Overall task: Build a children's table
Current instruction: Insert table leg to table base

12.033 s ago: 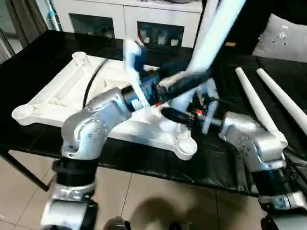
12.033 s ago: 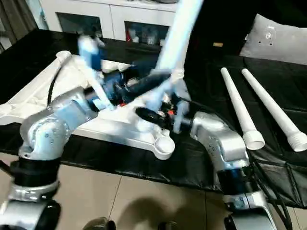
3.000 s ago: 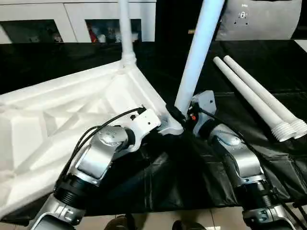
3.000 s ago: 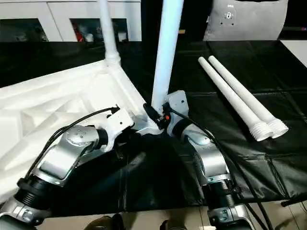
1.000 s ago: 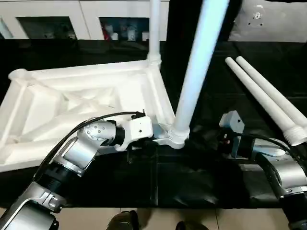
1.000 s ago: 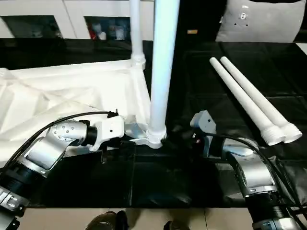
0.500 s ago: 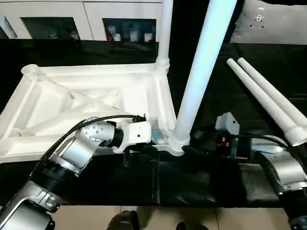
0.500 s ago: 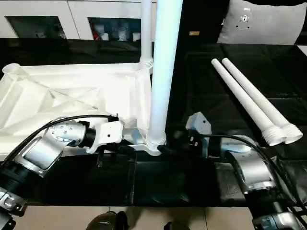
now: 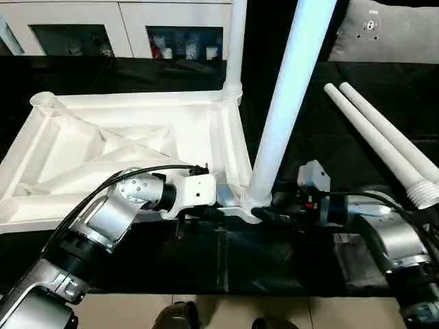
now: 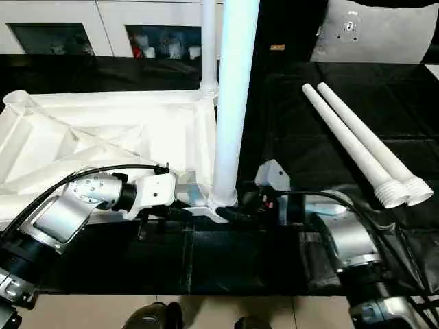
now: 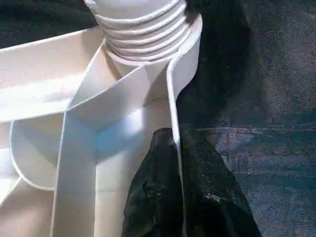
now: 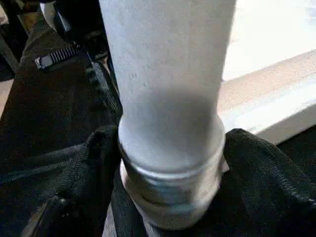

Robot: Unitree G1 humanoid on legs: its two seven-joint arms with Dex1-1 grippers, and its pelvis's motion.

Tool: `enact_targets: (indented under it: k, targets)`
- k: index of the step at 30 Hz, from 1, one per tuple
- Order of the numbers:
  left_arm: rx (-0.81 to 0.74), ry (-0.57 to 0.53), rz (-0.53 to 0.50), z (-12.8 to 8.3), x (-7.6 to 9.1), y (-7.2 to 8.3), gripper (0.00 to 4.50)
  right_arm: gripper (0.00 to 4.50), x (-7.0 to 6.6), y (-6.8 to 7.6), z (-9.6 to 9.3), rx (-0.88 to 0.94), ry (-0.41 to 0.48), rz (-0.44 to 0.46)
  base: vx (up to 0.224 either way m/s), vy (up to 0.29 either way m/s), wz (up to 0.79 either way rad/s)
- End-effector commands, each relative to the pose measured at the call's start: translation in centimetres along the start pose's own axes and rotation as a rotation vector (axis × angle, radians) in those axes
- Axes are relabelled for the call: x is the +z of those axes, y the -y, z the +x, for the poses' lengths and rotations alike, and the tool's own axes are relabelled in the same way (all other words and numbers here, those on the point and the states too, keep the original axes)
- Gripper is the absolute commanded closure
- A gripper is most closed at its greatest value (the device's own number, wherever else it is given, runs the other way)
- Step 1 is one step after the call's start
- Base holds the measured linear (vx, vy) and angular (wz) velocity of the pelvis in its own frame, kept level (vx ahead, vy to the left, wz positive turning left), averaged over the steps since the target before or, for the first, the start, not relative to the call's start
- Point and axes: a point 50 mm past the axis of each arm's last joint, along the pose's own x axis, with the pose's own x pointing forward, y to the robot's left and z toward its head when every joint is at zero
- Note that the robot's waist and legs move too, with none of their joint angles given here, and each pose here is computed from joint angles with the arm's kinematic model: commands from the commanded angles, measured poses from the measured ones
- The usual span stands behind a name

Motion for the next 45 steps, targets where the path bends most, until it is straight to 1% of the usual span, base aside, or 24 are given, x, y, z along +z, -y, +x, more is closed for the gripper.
enact_targets:
  k: [1, 4, 11, 12, 14, 16, 18, 20, 21, 22, 25, 28, 29, 30, 32, 34, 36, 37, 38, 45]
  targets:
    - [-0.114, -0.051, 0.031, 1.0, -0.5, 1.5, 4.50, 1.28, 0.3, 0.1, 0.0, 0.012, -0.004, -0.021, 0.000, 0.000, 0.00]
    - [-0.113, -0.052, 0.027, 1.1, -0.6, 1.5, 4.50, 1.66, 0.3, 0.0, 0.2, 0.024, 0.001, -0.015, 0.000, 0.000, 0.00]
    - [-0.110, -0.053, 0.011, 1.1, -0.7, 1.7, 4.50, 1.78, 0.0, -0.5, 0.4, 0.049, 0.003, 0.006, 0.000, 0.000, 0.00]
    - [-0.103, -0.047, -0.004, 1.1, -0.7, 1.7, 4.50, 1.78, -0.1, -0.6, 0.4, 0.048, 0.005, 0.019, 0.000, 0.000, 0.00]
    - [-0.044, -0.012, -0.066, 1.2, -0.4, 1.4, 4.50, 1.80, -0.8, -1.3, 0.6, 0.008, 0.005, 0.085, 0.000, 0.000, 0.00]
    - [-0.008, 0.001, -0.094, 1.3, -0.2, 1.2, 4.50, 1.81, -1.0, -1.6, 0.7, -0.019, 0.000, 0.112, 0.000, 0.000, 0.00]
    - [0.068, 0.040, -0.159, 1.6, 0.3, 0.7, 4.50, 1.81, -1.6, -1.7, 1.0, -0.087, -0.001, 0.146, 0.000, 0.000, 0.00]
    - [0.200, 0.096, -0.265, 2.2, 1.0, -0.4, 4.50, 1.81, -2.7, -1.2, 1.5, -0.248, -0.017, 0.163, 0.000, 0.000, 0.00]
    - [0.207, 0.098, -0.270, 2.2, 1.0, -0.5, 4.50, 1.81, -2.8, -1.2, 1.6, -0.255, -0.018, 0.165, 0.000, 0.000, 0.00]
    - [0.272, 0.128, -0.336, 2.8, 1.5, -1.0, 4.50, 1.81, -3.5, -0.7, 1.9, -0.355, -0.027, 0.180, 0.000, 0.000, 0.00]
    - [0.348, 0.160, -0.428, 3.6, 2.3, -1.6, 4.50, 1.82, -3.8, 0.0, 2.5, -0.490, -0.027, 0.198, 0.000, 0.000, 0.00]
    - [0.436, 0.194, -0.502, 4.6, 3.7, -2.4, 4.50, 1.82, -3.7, 1.5, 3.0, -0.695, -0.013, 0.250, 0.000, 0.000, 0.00]
    - [0.455, 0.196, -0.512, 4.9, 4.1, -2.6, 4.50, 1.82, -3.7, 1.8, 3.1, -0.750, -0.005, 0.264, 0.000, 0.000, 0.00]
    - [0.455, 0.196, -0.512, 4.9, 4.1, -2.6, 4.50, 1.82, -3.7, 1.8, 3.1, -0.750, -0.005, 0.264, 0.000, 0.000, 0.00]
    - [0.519, 0.188, -0.524, 5.4, 4.7, -3.0, 4.50, 1.82, -3.7, 2.2, 3.4, -0.816, 0.005, 0.276, 0.000, 0.000, 0.00]
    - [0.530, 0.183, -0.524, 5.5, 4.7, -3.0, 4.50, 1.82, -3.8, 2.2, 3.5, -0.833, 0.005, 0.283, 0.000, 0.000, 0.00]
    - [0.516, 0.188, -0.519, 5.6, 5.0, -2.8, 4.50, 1.82, -4.1, 2.1, 3.5, -0.859, 0.013, 0.320, 0.000, 0.000, 0.00]
    - [0.513, 0.186, -0.514, 5.7, 5.1, -2.7, 4.50, 1.82, -4.3, 2.1, 3.6, -0.863, 0.011, 0.321, 0.000, 0.000, 0.00]
    - [0.509, 0.177, -0.500, 5.6, 5.0, -2.7, 4.50, 1.82, -4.5, 2.0, 3.6, -0.875, -0.007, 0.296, 0.000, 0.000, 0.00]
    - [0.529, 0.158, -0.493, 5.3, 4.5, -2.8, 4.50, 1.82, -4.8, 1.8, 3.6, -0.878, -0.003, 0.301, 0.000, 0.000, 0.00]
